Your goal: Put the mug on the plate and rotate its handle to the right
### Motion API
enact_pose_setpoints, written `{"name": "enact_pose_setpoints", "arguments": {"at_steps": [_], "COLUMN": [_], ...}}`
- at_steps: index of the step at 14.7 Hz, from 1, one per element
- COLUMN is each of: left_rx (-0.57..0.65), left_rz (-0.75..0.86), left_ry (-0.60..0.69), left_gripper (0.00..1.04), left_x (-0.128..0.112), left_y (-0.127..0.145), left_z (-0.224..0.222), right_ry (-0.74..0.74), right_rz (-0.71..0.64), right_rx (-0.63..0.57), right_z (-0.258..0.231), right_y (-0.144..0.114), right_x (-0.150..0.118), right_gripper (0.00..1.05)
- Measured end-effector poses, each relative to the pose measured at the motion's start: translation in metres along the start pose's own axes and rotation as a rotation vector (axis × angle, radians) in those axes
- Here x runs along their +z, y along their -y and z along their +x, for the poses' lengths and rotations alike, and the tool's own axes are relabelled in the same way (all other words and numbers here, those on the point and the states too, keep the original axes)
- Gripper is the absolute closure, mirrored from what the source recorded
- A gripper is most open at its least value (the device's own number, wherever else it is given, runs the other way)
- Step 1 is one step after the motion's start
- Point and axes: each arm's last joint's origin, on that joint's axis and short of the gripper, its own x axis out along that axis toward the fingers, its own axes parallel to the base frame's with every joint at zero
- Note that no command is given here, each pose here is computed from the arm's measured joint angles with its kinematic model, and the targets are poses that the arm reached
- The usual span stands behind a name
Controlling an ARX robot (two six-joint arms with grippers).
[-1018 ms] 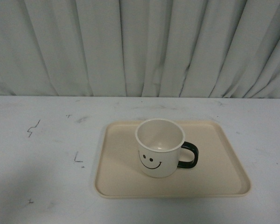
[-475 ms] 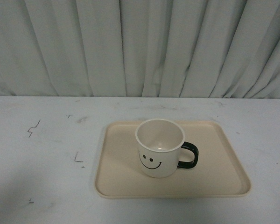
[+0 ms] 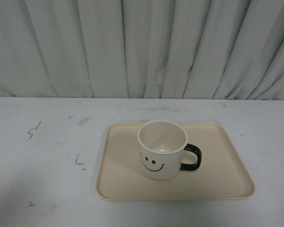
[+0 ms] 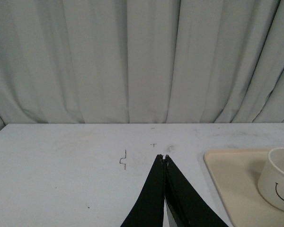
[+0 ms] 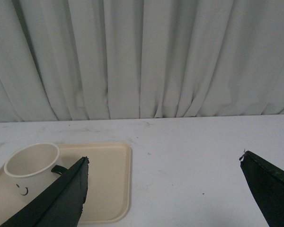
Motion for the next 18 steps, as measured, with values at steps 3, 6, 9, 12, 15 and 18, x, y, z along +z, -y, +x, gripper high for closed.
{"name": "enact_pose_setpoints", "arguments": {"at_steps": [3, 6, 9, 12, 15, 18], "left_rx": [0.0, 0.0, 0.0, 0.0, 0.0, 0.0], "left_rz": [0.0, -0.001, -0.001, -0.001, -0.001, -0.001], "left_ry": [-0.006, -0.013, -0.012, -0.013, -0.012, -0.012], "left_gripper": [1.03, 0.96, 0.6, 0.24, 0.08, 0.07], "left_x": [-0.002, -0.003, -0.003, -0.003, -0.003, -0.003], "left_y": [0.0, 0.0, 0.0, 0.0, 0.0, 0.0], "left_z": [-0.011, -0.01, -0.01, -0.01, -0.01, -0.01], "right_ry": [0.001, 0.0, 0.057, -0.018, -0.253, -0.463], "right_rz": [0.0, 0.0, 0.004, 0.007, 0.031, 0.208], "right_rx": [0.001, 0.0, -0.024, -0.054, 0.013, 0.184], "right_z": [0.0, 0.0, 0.007, 0.062, 0.14, 0.204], "right_y": [0.0, 0.0, 0.001, -0.006, -0.017, -0.028], "right_x": [0.0, 0.0, 0.009, 0.032, 0.044, 0.04], "right_gripper": [0.06, 0.06, 0.06, 0.06, 0.06, 0.06]}}
